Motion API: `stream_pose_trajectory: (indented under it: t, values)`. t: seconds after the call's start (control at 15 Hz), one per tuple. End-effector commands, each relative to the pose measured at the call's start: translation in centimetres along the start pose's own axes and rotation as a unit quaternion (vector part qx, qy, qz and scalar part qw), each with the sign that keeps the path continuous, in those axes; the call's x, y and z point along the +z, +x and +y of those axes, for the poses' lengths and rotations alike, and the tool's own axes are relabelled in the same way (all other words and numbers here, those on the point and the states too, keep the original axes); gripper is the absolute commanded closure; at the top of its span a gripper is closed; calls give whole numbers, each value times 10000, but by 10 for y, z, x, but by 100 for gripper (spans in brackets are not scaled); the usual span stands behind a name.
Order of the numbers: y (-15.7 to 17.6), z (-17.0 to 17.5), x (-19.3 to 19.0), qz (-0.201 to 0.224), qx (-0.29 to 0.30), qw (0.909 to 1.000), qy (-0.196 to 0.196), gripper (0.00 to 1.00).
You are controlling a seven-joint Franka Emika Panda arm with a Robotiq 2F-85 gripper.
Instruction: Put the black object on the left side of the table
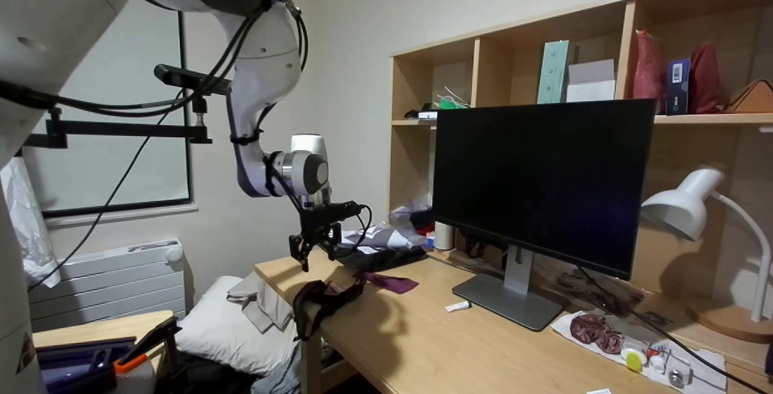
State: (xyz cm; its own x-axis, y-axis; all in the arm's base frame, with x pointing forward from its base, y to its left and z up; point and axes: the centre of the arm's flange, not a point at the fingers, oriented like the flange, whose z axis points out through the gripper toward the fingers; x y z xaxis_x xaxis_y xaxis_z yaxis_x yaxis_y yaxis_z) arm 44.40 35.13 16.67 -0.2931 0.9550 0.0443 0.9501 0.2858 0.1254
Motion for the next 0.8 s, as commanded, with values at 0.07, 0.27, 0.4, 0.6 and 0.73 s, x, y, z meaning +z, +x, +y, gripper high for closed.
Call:
stream_pose_trajectory:
  t: [0.07, 0.27, 0.4, 0.6, 0.73]
  values:
    - [5, 9, -35, 456, 439, 9979, 96, 0]
    - [0, 22, -57, 718, 1075, 9916, 33, 0]
    - [-14, 38, -74, 899, 1740, 9806, -113, 0]
    - [-44, 59, -95, 1118, 2415, 9637, -195, 0]
    - [-64, 66, -106, 1215, 2758, 9531, -272, 0]
